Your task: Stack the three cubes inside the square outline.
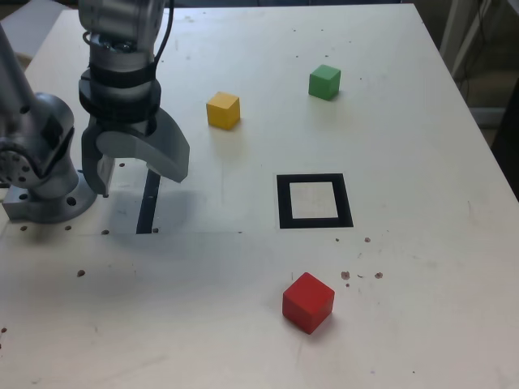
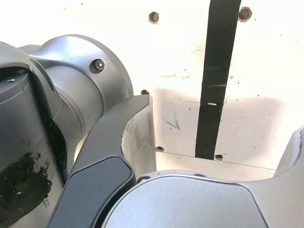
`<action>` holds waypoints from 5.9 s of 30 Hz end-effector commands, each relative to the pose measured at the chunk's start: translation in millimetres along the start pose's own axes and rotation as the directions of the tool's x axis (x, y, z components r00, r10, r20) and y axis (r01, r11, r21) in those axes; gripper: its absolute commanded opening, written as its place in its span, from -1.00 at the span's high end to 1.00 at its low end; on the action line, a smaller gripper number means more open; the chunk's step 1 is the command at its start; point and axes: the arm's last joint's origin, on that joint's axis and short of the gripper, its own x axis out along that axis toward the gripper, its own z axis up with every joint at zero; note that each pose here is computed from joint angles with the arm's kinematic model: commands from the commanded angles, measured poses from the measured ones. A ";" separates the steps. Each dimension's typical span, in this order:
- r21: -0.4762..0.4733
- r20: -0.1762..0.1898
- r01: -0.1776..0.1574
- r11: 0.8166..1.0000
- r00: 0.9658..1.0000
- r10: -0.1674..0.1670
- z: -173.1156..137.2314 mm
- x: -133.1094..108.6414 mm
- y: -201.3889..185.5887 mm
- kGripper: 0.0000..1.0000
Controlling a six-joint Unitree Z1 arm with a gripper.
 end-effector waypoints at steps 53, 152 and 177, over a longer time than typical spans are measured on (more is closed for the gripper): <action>0.582 0.122 -0.209 0.786 0.978 0.169 80.2 -103.1 -184.3 -0.94; -0.069 0.147 -0.037 0.997 0.988 0.047 192.7 -86.3 -51.9 0.85; -0.055 0.099 -0.027 0.998 0.995 0.032 219.5 -39.1 -36.5 0.84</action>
